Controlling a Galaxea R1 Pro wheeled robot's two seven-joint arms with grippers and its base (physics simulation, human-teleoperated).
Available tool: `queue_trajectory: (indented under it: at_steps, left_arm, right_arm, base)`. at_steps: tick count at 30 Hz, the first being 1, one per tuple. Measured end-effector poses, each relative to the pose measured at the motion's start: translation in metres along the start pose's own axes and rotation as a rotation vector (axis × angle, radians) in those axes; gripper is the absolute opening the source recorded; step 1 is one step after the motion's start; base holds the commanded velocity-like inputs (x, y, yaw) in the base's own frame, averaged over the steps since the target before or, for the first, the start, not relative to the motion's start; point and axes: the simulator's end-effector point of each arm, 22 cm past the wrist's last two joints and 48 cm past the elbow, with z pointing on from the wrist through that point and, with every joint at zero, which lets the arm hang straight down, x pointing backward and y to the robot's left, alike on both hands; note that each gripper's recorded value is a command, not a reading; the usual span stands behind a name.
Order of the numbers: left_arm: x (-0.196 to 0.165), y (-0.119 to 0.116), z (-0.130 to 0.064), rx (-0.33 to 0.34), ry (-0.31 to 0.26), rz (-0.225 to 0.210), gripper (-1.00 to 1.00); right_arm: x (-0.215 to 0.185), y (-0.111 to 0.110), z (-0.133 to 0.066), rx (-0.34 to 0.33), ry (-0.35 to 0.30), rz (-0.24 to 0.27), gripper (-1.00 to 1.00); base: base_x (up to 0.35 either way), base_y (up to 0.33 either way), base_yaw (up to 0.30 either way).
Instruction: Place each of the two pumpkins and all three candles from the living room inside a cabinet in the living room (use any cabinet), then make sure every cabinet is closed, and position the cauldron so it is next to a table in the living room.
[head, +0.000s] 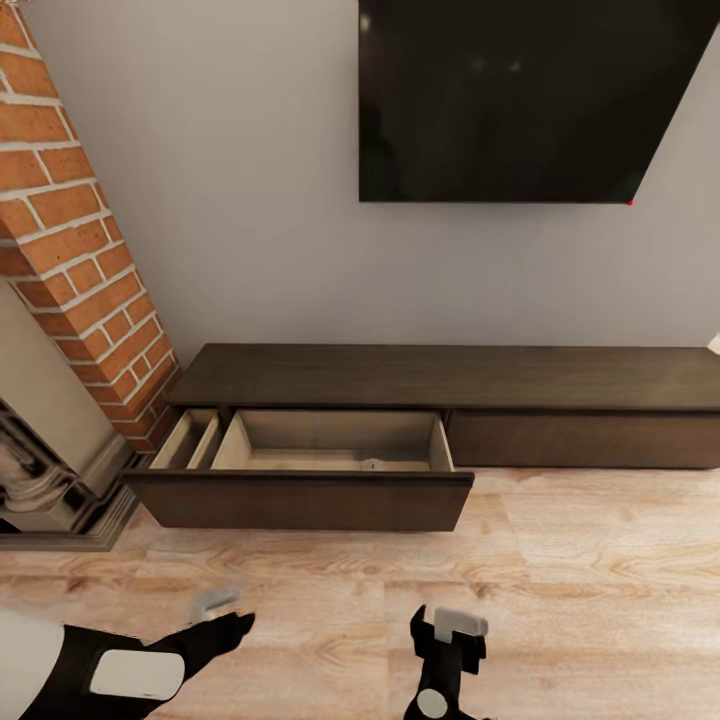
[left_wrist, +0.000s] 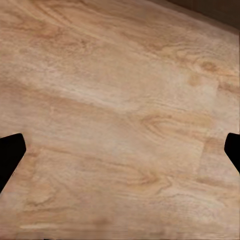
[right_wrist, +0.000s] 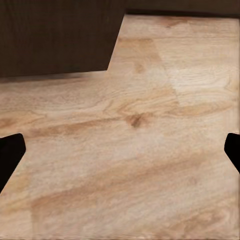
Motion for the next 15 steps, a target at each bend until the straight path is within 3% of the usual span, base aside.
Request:
queue_trajectory:
  at_steps: [3,10,12,13,15]
  left_arm:
    - [0.012,0.012,-0.006,-0.033,0.035,-0.001,1.0]
    - [0.05,0.023,-0.019,-0.059,0.105,0.065,1.0]
    - [0.054,0.023,-0.014,-0.071,0.098,0.083,1.0]
    - [0.066,0.026,0.005,-0.113,0.069,0.122,1.0]
    - [0.07,0.026,0.008,-0.128,0.06,0.136,1.0]
  right_arm:
    - [0.005,-0.004,-0.007,0.002,0.011,-0.003,1.0]
    - [0.018,-0.012,-0.024,0.0,0.043,-0.01,1.0]
    - [0.018,-0.014,-0.028,0.002,0.037,0.003,1.0]
    - [0.023,-0.022,-0.029,0.016,0.027,0.015,1.0]
    - [0.022,-0.026,-0.031,0.018,0.023,0.014,1.0]
  base:
    - [0.0,0.0,0.0]
    - [0.0,0.0,0.0]
    - [0.0,0.0,0.0]
    - [0.0,0.0,-0.025]
    - [0.0,0.0,-0.089]
